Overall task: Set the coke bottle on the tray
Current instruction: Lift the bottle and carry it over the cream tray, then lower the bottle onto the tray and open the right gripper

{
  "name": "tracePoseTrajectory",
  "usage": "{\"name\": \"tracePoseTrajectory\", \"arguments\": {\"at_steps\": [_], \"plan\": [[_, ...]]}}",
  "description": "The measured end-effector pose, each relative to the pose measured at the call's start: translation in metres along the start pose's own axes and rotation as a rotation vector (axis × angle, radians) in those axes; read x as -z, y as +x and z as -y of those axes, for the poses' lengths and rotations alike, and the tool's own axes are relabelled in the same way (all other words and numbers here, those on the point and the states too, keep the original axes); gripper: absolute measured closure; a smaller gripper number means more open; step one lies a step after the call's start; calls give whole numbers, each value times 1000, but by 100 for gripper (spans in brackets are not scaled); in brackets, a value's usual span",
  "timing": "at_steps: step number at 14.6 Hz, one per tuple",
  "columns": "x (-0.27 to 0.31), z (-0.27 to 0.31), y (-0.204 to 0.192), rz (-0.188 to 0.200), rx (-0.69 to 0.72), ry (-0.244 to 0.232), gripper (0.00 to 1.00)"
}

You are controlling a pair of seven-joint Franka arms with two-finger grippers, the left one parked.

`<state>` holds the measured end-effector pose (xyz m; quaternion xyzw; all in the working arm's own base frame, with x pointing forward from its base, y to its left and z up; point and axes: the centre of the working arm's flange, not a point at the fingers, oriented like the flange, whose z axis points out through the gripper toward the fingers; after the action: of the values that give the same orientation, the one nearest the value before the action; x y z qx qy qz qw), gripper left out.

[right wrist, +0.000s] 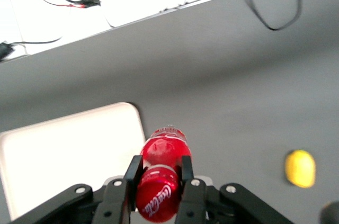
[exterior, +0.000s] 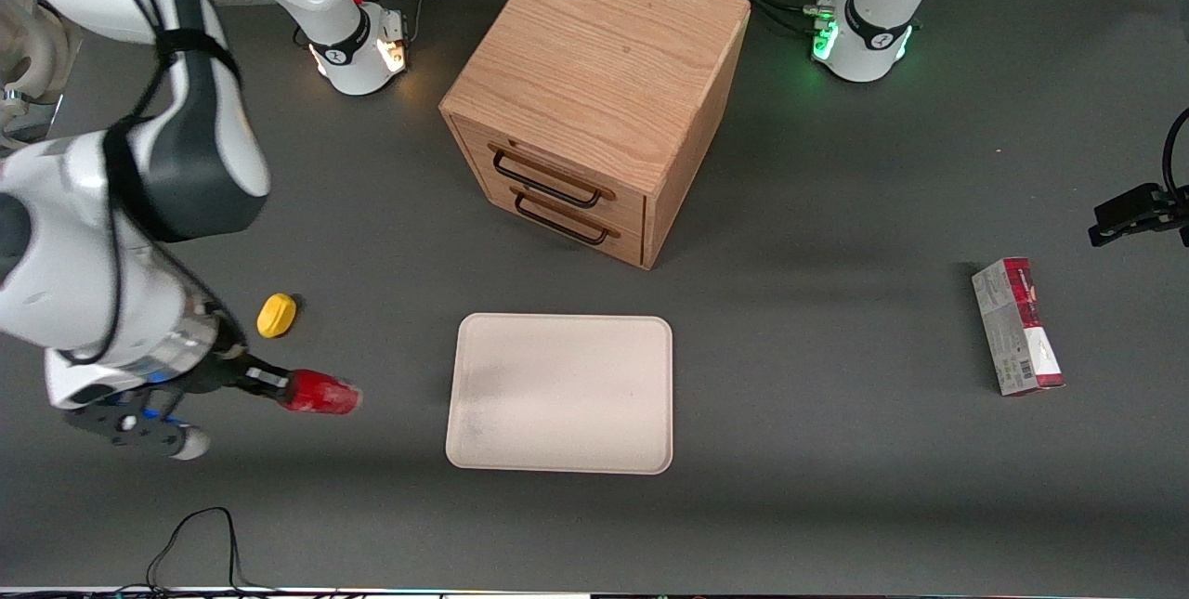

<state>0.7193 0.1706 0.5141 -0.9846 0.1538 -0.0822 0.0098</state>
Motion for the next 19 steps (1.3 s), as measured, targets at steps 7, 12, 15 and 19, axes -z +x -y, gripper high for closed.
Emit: {"name": "tracePoseTrajectory", "arguments": {"at_steps": [7, 12, 15, 19], "plan": [[-110, 82, -28, -35, 23, 26, 67], [-183, 102, -41, -41, 68, 25, 67], [-197, 106, -45, -36, 75, 31, 67], [-196, 109, -45, -64, 86, 40, 32]]}}
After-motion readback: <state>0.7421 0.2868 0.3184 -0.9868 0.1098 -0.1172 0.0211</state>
